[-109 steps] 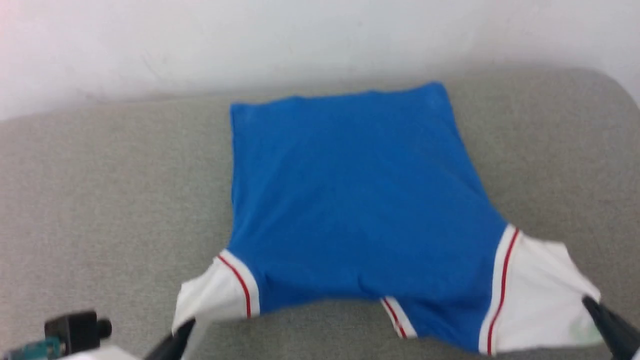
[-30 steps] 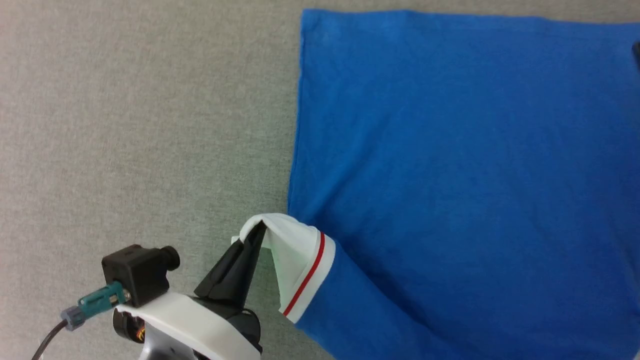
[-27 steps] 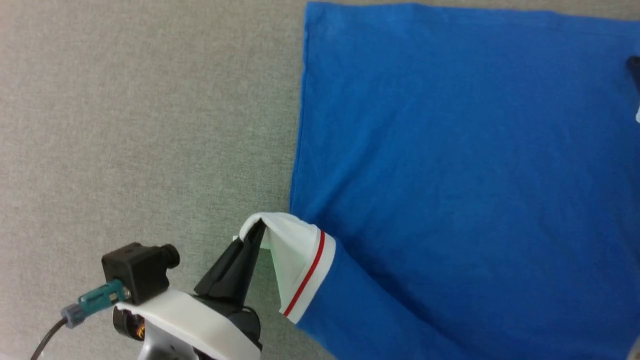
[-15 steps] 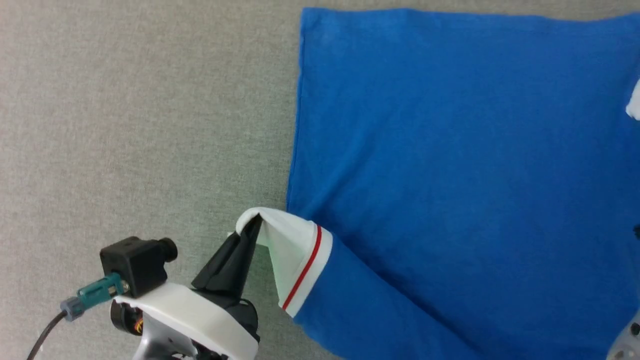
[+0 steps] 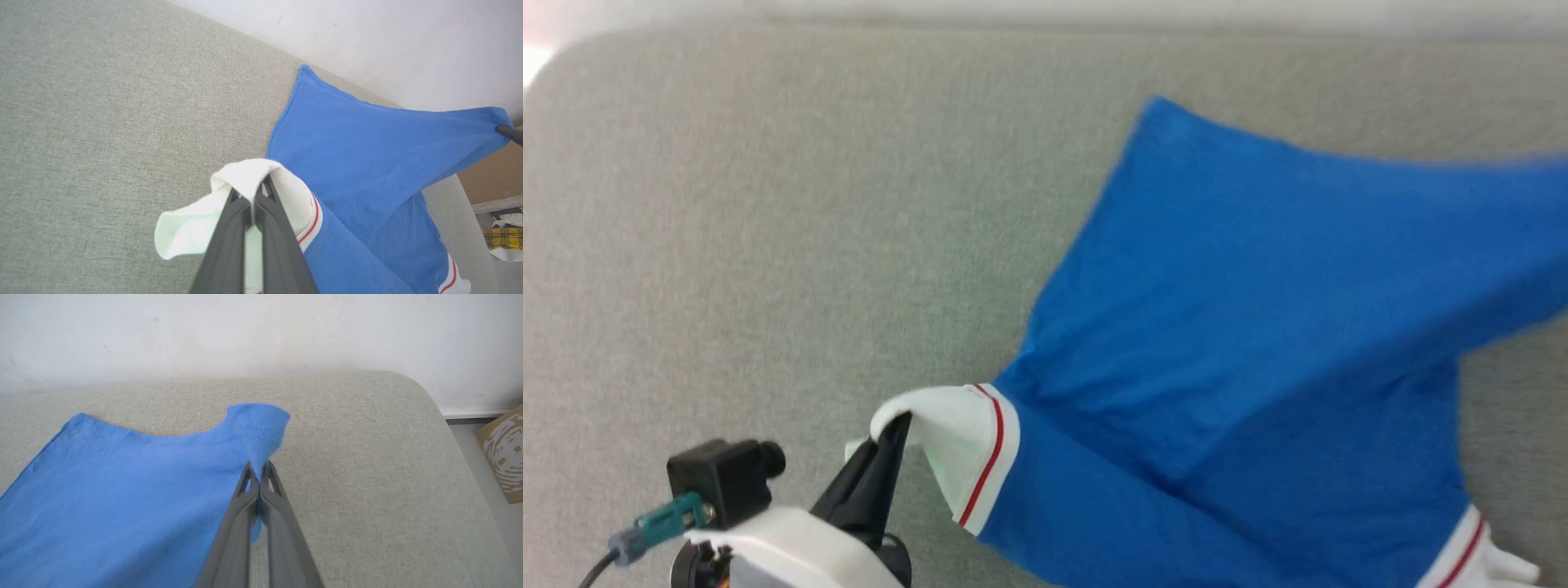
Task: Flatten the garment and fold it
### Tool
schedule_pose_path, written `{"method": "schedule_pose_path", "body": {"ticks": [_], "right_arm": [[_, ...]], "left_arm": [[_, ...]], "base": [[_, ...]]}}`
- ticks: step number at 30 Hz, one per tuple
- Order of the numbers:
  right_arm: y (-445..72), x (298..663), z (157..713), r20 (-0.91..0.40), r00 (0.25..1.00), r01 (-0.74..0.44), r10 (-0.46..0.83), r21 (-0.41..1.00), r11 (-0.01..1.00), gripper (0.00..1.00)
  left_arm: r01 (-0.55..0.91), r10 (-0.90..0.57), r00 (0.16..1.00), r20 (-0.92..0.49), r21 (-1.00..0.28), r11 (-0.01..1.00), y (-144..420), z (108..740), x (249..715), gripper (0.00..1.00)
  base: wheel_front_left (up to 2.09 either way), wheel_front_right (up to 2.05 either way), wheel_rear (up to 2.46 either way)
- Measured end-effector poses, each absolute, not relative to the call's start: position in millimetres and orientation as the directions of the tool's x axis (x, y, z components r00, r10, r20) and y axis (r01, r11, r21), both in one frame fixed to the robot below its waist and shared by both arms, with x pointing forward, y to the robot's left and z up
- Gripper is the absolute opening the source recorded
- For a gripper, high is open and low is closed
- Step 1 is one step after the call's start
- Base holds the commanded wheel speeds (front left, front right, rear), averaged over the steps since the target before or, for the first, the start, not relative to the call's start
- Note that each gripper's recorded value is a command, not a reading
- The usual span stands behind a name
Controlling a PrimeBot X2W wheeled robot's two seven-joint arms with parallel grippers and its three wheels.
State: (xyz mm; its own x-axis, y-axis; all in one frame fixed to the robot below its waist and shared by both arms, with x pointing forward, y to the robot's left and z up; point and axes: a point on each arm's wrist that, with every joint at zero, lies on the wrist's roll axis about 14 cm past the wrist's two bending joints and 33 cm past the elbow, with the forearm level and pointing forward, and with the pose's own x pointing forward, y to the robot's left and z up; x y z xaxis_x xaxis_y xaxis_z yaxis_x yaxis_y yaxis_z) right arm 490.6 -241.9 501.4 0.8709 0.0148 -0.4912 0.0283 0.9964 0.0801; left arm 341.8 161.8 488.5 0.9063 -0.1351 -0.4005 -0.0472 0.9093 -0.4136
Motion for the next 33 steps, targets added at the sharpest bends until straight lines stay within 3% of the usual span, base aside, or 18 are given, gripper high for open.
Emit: {"method": "schedule_pose_path", "body": {"ticks": [6, 11, 22, 23, 24, 33], "right_arm": [[-281, 372, 472, -0.621, 0.779, 0.196, -0.086, 0.111, 0.974, 0.0], [-279, 301, 441, -0.709, 0.699, 0.242, -0.089, 0.117, 0.963, 0.0], [-253, 273, 376, -0.717, 0.693, 0.225, -0.072, 0.121, 0.967, 0.0], [-255, 275, 378, -0.704, 0.706, 0.229, -0.079, 0.121, 0.966, 0.13], [-257, 279, 382, -0.683, 0.725, 0.237, -0.087, 0.129, 0.963, 1.0], [-270, 324, 488, -0.499, 0.861, 0.158, -0.1, 0.075, 0.985, 1.0]], "left_arm": [[-0.009, -0.164, 0.912, -0.377, -0.416, 0.909, 155, 501, 324, 0.0], [0.017, -0.188, 0.908, -0.373, -0.418, 0.908, 148, 506, 314, 0.0], [0.068, -0.261, 0.876, -0.406, -0.432, 0.899, 125, 496, 299, 0.0], [0.074, -0.266, 0.876, -0.402, -0.432, 0.899, 124, 497, 299, 0.0], [0.081, -0.272, 0.876, -0.399, -0.433, 0.898, 122, 498, 299, 0.0], [0.092, -0.289, 0.872, -0.395, -0.447, 0.89, 116, 497, 305, 0.0]], "base": [[0.0, 0.0, 0.0], [0.0, 0.0, 0.0], [0.0, 0.0, 0.0], [0.0, 0.0, 0.0], [0.0, 0.0, 0.0], [0.0, 0.0, 0.0]]}}
